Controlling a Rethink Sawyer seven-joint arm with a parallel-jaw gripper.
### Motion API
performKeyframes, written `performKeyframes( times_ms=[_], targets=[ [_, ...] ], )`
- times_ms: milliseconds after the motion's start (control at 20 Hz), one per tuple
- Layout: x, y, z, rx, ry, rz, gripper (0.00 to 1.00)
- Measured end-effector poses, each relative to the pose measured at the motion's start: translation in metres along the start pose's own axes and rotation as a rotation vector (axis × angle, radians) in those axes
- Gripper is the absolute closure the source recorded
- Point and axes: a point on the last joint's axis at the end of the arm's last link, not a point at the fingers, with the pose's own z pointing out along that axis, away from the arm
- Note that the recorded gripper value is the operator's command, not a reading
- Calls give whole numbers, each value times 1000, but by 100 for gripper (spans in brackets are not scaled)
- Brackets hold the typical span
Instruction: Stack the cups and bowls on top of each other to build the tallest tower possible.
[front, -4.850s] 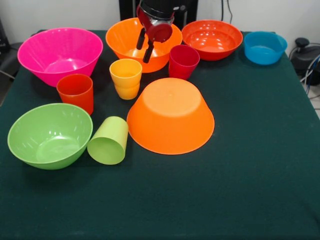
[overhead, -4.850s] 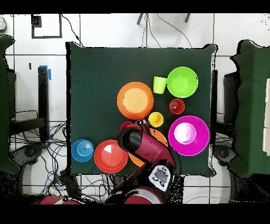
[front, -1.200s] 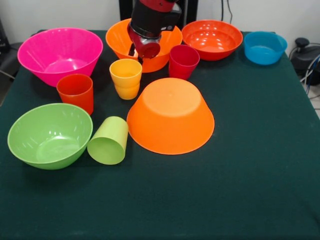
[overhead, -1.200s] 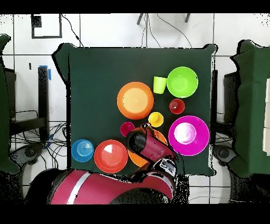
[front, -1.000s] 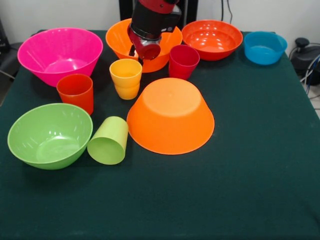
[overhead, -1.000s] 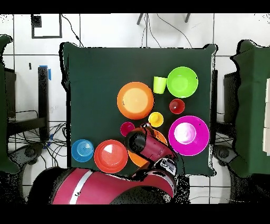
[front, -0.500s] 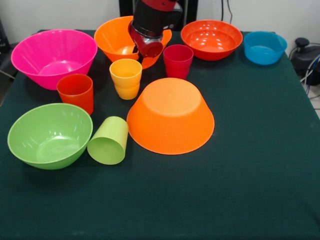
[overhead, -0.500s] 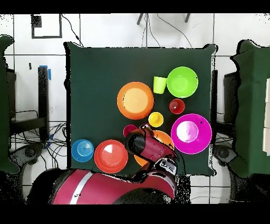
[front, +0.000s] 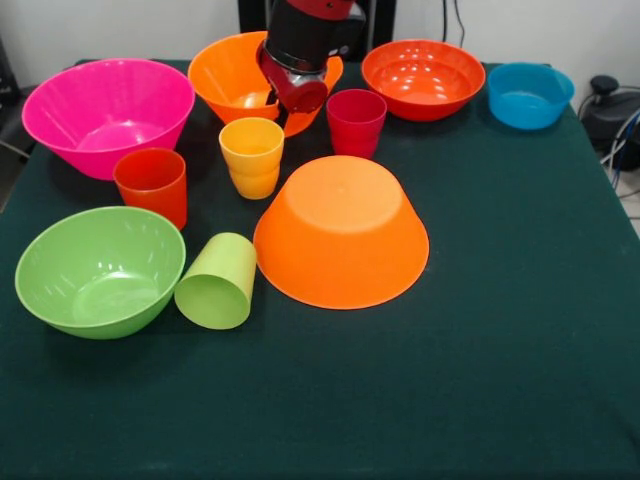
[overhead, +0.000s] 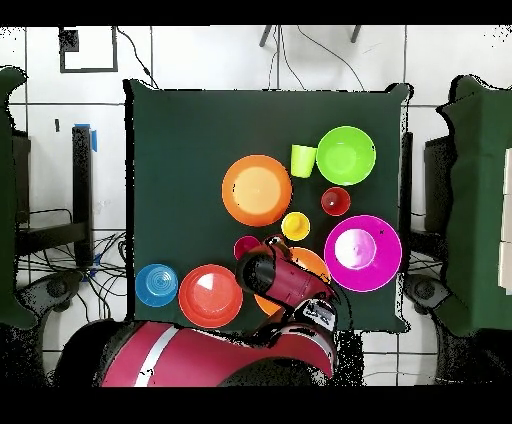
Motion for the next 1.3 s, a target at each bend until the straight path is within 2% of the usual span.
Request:
performKeyframes(
  times_ms=[800, 1300],
  targets=[
    [1, 0, -1, -3, 0, -9, 100],
    [8, 8, -11, -15, -18, -37, 100]
  ],
)
